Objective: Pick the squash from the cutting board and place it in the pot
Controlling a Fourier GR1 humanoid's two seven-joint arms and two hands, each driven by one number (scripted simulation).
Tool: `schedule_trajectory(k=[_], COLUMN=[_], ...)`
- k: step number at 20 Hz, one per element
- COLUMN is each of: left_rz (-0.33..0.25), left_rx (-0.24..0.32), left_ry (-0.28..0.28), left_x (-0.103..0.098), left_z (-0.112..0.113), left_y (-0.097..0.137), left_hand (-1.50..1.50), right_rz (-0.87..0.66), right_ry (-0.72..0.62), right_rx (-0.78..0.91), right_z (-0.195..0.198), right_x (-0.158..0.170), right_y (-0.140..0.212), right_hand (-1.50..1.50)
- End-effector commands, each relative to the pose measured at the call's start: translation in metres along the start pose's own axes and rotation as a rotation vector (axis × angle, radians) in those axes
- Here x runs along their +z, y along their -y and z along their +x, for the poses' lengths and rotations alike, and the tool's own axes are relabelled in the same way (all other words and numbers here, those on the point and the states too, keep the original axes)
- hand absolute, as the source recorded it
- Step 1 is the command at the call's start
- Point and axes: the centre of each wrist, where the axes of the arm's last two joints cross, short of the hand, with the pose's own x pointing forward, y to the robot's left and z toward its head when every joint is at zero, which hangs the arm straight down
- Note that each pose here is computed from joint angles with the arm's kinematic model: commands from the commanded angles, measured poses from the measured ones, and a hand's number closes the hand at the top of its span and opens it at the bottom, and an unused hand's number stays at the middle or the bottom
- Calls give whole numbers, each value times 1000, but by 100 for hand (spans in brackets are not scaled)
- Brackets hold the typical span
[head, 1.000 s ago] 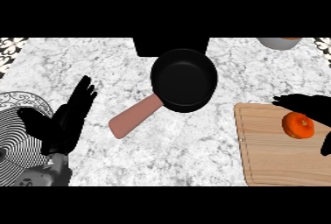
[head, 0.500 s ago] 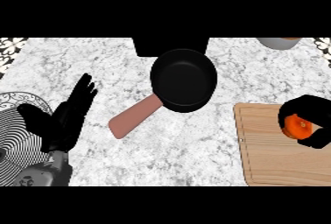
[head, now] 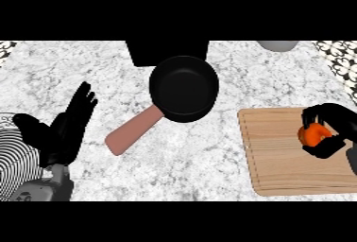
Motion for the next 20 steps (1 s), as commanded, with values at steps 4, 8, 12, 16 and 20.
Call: schedule_trajectory(k=[4,8,12,16,20], left_rz=[47,70,64,41,9], left_rx=[-4,-7,-10,-14,-30], left_ry=[-15,-36,-39,-47,-48], left_x=[2,5,5,4,2], left_z=[-3,-9,-8,-8,-7], left_y=[-9,-14,-14,-12,-6], left_hand=[0,0,0,0,0], right_rz=[-115,-282,-465,-640,-833], right_ry=[-477,-684,-782,-805,-782], right_rx=[-265,-292,-298,-307,-258], right_z=[-2,12,47,104,173], right_x=[-6,-10,-20,-31,-30], right_y=[-40,-28,-1,34,78], right_hand=[150,150,150,150,150])
